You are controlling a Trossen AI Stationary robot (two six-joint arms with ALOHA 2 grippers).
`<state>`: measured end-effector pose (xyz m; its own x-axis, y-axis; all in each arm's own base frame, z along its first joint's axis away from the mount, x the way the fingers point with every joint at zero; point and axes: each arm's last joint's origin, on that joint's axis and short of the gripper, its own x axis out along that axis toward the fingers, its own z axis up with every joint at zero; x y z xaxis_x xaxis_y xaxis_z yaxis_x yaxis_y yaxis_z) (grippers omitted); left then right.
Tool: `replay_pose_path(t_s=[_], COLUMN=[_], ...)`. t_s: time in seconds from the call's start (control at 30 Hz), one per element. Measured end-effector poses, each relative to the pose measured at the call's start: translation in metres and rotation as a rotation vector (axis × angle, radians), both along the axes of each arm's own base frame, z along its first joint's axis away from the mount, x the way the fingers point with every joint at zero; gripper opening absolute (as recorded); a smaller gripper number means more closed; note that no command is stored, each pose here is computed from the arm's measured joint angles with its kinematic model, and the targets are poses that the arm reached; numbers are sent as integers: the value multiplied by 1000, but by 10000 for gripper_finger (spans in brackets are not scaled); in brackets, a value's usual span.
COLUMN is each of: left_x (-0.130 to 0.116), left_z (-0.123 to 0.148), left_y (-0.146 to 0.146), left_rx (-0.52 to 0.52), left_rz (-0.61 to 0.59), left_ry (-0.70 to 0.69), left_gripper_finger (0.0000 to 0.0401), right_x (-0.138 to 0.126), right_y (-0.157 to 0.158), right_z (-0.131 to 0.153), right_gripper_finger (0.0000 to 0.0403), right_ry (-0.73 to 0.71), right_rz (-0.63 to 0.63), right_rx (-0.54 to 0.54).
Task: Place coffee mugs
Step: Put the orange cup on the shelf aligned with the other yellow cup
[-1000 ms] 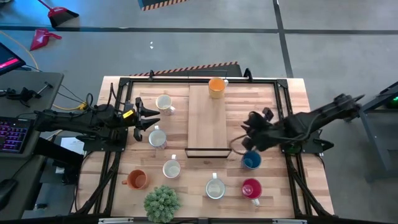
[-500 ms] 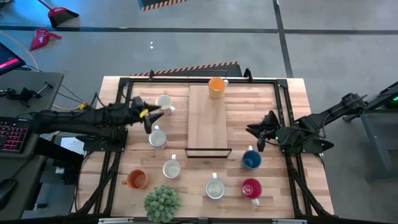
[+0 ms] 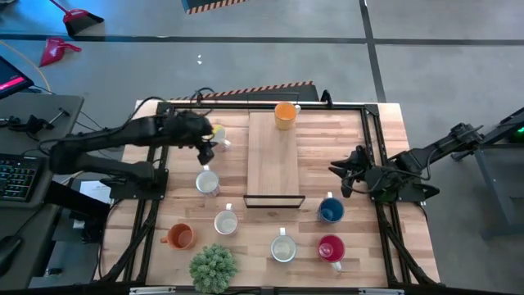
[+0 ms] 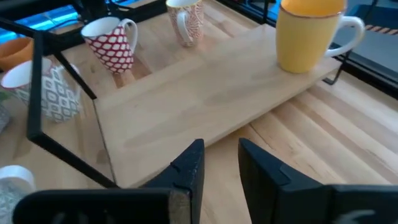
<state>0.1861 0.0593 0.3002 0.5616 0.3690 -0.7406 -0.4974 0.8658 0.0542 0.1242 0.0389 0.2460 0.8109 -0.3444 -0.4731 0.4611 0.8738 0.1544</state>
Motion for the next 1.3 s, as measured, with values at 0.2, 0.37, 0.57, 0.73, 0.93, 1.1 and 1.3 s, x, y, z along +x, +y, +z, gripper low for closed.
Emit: replay_pose_path(t_s=[0.2,0.37,0.57,0.73,0.93,1.1,1.3], left_x=[20,31,38,42,46,53,59], left_z=[-31,-51,-68,-77,-88,-95,-98], left_y=[20,32,41,50,57,60,63], left_rx=[-53,-84,-104,-94,-105,-89,-53], left_rz=[5,-16,-32,-21,-22,-45,-70], left_ry=[195,296,378,408,449,449,423], left_gripper_finger=[197,198,198,197,197,197,197], right_x=[-1,-2,-2,-2,-2,-2,-2], right_y=[-1,-1,-1,-1,0,0,1], right_z=[-2,-3,-4,-4,-4,-4,-5], right_gripper_finger=[81,81,81,81,81,81,81], right_ry=[21,34,51,51,52,56,71], right_rz=[0,7,19,19,21,33,71], right_rx=[-10,-9,-3,-3,-4,4,34])
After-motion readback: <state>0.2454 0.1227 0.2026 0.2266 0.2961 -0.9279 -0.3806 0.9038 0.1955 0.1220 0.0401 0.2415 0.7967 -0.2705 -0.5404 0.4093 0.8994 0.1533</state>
